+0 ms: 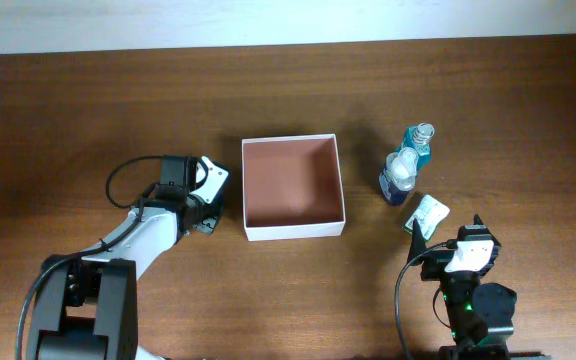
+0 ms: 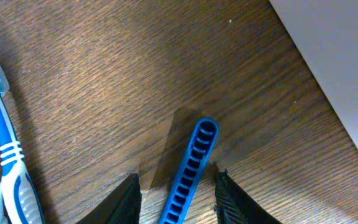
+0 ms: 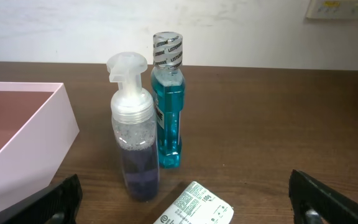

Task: Pack container
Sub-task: 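Lower the left gripper and close it on the blue razor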

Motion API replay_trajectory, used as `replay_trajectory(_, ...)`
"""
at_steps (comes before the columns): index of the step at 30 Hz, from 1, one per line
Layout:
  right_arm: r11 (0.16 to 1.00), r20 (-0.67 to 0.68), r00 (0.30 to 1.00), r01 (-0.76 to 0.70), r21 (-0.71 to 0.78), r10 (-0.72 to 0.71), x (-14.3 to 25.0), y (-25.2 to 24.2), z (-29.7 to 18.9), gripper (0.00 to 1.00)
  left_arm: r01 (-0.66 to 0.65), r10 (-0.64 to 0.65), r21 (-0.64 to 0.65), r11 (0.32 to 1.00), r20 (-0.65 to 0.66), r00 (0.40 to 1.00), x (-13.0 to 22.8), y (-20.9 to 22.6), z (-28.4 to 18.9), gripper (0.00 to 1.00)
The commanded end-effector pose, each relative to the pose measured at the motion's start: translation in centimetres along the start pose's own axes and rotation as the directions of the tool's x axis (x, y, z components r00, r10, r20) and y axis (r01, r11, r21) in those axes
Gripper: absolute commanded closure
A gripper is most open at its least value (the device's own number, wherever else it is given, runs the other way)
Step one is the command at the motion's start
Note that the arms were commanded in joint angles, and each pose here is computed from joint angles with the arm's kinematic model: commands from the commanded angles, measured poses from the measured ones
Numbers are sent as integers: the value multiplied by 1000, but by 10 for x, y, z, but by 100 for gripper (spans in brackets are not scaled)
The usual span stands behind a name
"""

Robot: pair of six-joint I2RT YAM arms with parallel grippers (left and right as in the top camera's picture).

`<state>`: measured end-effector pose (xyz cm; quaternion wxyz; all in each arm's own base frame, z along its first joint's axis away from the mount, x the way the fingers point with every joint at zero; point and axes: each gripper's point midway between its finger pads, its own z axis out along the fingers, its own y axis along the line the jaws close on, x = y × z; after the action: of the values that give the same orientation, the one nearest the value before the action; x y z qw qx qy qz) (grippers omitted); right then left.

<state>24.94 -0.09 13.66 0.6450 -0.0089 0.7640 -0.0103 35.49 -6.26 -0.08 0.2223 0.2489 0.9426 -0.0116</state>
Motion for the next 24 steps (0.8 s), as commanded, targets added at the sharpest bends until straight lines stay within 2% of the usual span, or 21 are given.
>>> replay_trajectory(1, 1000, -12, 1000, 3, 8, -2, 4, -1, 0, 2, -18, 16, -16, 1000, -99, 995, 25, 0, 10, 60)
replay_trajectory(5, 1000, -12, 1000, 3, 8, -2, 4, -1, 0, 2, -24, 14, -64, 998, -153, 988, 36, 8, 8, 61)
replay_trajectory(8, 1000, -12, 1000, 3, 8, -2, 4, -1, 0, 2, -25, 14, -65, 998, -158, 987, 38, 8, 8, 70)
replay_trajectory(13, 1000, -12, 1000, 3, 8, -2, 4, -1, 0, 2, -24, 14, -60, 998, -168, 986, 40, 7, 8, 77)
replay_trajectory(24, 1000, -12, 1000, 3, 8, -2, 4, -1, 0, 2, -24, 14, -51, 998, -184, 983, 44, 5, 7, 77)
